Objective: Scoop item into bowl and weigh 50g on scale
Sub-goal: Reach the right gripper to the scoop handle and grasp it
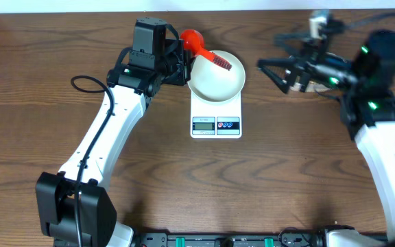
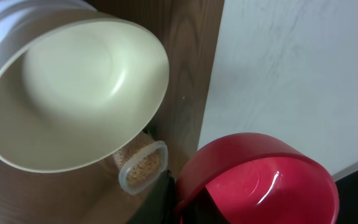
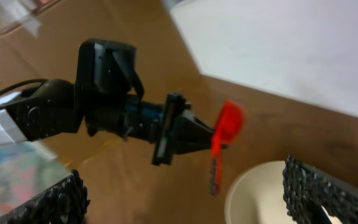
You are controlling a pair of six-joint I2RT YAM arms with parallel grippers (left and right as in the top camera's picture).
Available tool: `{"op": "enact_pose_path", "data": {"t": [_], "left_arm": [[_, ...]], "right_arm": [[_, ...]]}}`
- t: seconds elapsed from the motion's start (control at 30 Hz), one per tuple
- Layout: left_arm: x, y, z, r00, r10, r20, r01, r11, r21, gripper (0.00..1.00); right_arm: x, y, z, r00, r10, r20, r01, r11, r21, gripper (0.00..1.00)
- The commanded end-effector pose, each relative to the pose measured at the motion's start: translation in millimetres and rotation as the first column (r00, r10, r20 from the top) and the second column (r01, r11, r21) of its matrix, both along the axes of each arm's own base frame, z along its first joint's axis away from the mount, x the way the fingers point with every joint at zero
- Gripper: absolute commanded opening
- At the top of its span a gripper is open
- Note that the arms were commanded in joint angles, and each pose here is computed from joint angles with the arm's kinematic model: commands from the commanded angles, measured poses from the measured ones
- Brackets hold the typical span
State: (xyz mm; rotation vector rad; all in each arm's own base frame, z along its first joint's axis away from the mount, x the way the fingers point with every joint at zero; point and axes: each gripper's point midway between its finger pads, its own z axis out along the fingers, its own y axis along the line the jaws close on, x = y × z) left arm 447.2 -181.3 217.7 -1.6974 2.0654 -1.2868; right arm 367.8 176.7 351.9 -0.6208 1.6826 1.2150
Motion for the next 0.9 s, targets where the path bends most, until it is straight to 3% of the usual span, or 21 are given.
{"op": "enact_pose_path", "data": {"t": [0.0,0.17,0.43,0.6,0.7,0.87], "left_arm": [[-3.2,-1.6,11.9,0.999,0.038,-0.015,-0.038,0.997,-0.06,0.07],[-9.8,0.1,3.7,0.996,0.055,-0.074,-0.06,0.996,-0.063,0.07],[-37.0,9.8,-25.1,0.97,0.071,-0.231,-0.072,0.997,0.002,0.07],[-48.7,12.1,-34.0,0.955,0.072,-0.287,-0.068,0.997,0.024,0.07],[-55.8,17.4,-40.9,0.942,0.091,-0.322,-0.077,0.996,0.054,0.07],[-58.5,26.5,-46.7,0.933,0.131,-0.334,-0.102,0.989,0.103,0.07]], "right_arm": [[-1.8,28.1,-6.1,0.989,0.136,-0.061,-0.134,0.991,0.027,0.99],[21.7,46.2,-45.2,0.981,0.124,-0.151,-0.122,0.992,0.022,0.99],[25.0,70.4,-86.3,0.938,0.166,-0.304,-0.163,0.986,0.036,0.99],[30.1,90.5,-117.2,0.882,0.135,-0.451,-0.131,0.991,0.041,0.79],[30.8,97.6,-122.8,0.875,0.115,-0.471,-0.114,0.993,0.03,0.57],[33.7,104.2,-133.9,0.842,0.04,-0.538,-0.047,0.999,0.0,0.45]]}}
